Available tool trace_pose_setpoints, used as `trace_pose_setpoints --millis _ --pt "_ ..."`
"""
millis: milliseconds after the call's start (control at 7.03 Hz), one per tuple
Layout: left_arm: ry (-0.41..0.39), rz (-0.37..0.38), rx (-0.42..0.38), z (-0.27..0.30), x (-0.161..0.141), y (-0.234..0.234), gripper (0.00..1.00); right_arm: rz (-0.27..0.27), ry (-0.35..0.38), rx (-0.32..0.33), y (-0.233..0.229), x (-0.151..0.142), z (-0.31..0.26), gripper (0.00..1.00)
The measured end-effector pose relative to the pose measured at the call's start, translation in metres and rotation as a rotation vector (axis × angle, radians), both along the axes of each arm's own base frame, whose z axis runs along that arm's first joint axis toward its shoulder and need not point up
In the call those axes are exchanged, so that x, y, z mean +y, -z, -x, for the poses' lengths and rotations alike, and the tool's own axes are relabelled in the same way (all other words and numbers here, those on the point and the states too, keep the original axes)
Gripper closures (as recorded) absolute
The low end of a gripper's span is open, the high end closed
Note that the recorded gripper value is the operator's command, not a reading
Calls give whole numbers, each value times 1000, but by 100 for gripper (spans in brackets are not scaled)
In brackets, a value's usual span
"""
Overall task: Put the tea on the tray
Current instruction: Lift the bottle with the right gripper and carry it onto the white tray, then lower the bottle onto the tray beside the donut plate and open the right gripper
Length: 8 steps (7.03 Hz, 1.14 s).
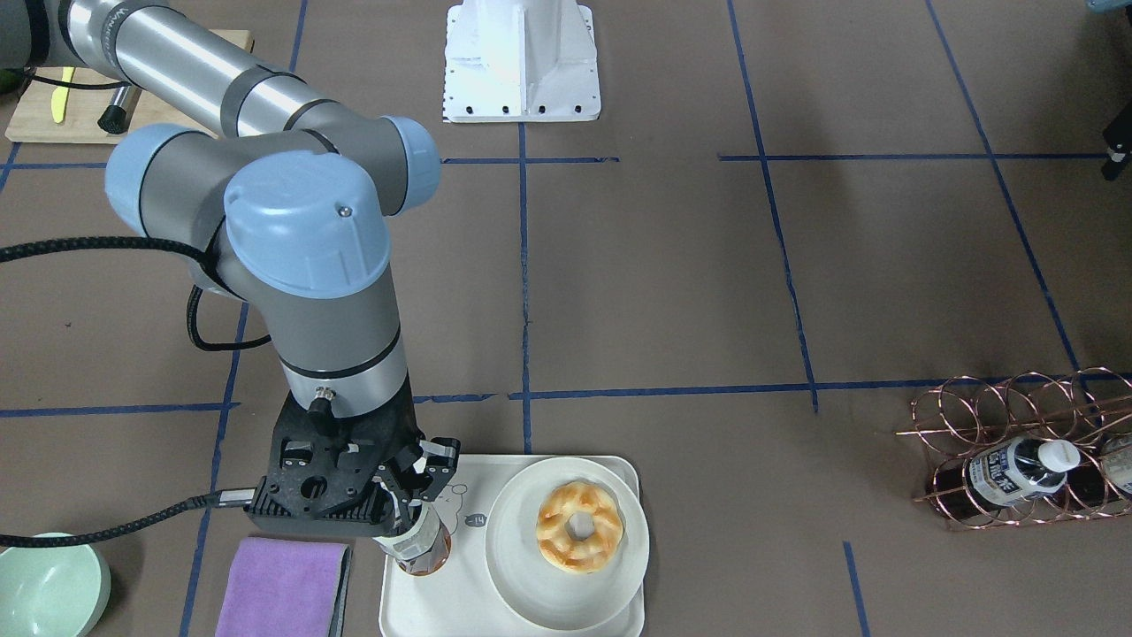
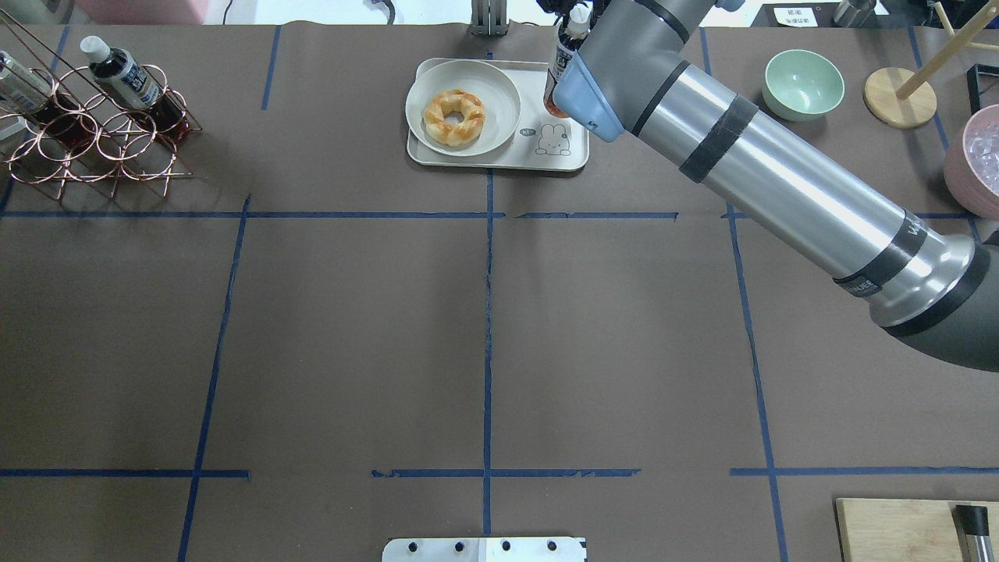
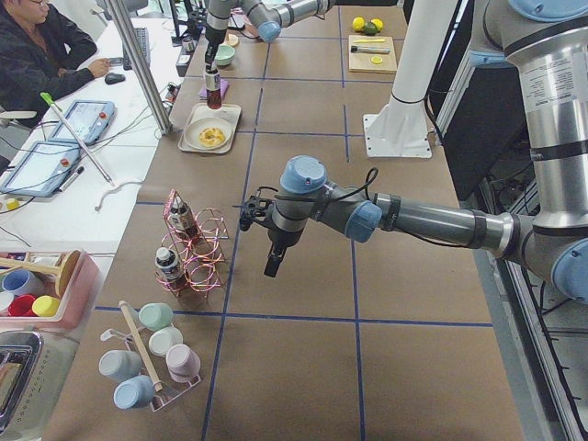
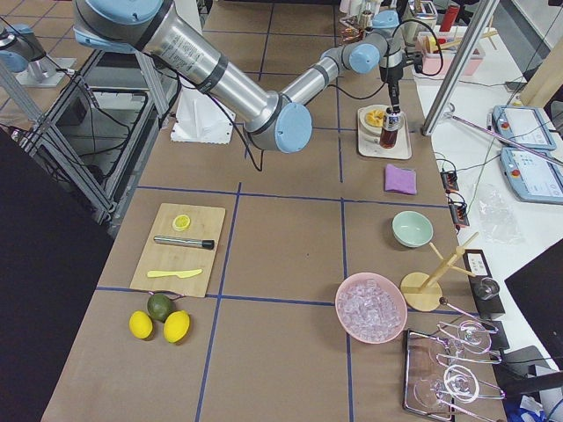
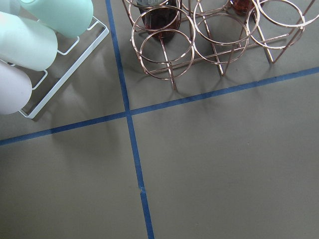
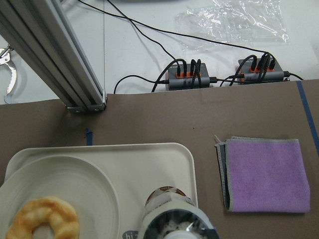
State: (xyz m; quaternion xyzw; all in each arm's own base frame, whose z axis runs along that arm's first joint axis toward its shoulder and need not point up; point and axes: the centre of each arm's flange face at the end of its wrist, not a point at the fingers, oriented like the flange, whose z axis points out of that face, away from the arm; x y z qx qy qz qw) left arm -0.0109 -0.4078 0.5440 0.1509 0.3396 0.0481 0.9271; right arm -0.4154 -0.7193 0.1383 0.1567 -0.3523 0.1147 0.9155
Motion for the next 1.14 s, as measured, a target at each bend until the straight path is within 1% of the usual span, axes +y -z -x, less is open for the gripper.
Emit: trace_pose_setpoints --millis 284,711,853,995,1138 --pt "9 -1 1 4 0 0 0 11 4 5 -7 -5 5 100" --pt "10 -2 1 4 -1 1 0 18 18 -3 -6 -5 10 100" --pt "10 -2 1 4 -1 1 0 23 26 -8 -6 -3 12 99" --pt "10 -3 1 4 -1 1 0 26 34 -9 -8 -1 15 94" --pt "10 -3 1 4 -1 1 0 27 41 -8 -10 1 18 62"
